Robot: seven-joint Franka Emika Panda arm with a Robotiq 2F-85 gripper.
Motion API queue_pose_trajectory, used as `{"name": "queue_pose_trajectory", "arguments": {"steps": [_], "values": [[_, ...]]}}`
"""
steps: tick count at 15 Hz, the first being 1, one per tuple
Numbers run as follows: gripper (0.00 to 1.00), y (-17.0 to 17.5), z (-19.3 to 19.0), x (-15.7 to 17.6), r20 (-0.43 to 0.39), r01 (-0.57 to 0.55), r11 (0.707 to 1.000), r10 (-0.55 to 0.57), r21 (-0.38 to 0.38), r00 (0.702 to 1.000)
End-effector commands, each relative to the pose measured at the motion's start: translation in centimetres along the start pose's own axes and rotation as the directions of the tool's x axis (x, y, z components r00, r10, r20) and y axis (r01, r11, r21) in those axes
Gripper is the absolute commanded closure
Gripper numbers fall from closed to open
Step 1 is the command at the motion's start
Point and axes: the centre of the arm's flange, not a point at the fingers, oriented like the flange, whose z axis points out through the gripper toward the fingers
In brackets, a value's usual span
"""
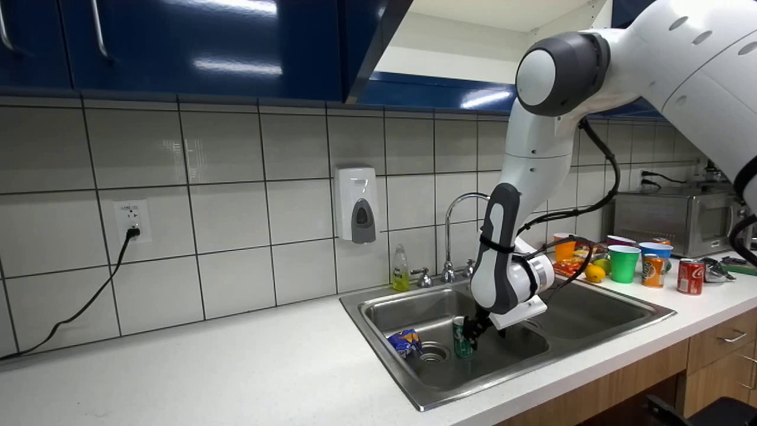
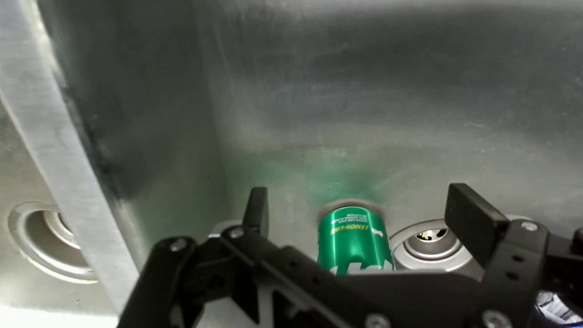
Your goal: Remove the can from the sink and put it in the top cabinet
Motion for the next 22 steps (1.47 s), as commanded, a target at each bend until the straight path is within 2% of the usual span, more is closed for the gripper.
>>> {"name": "queue_pose_trajectory", "arguments": {"steps": [1,22], "values": [[0.0,-0.4,1.1,1.0,-0.029,-0.008,1.0,0.008,-0.015,1.0],[0.0,-1.5,4.3,4.6,-0.131,-0.036,0.998,0.028,-0.054,0.991]]}}
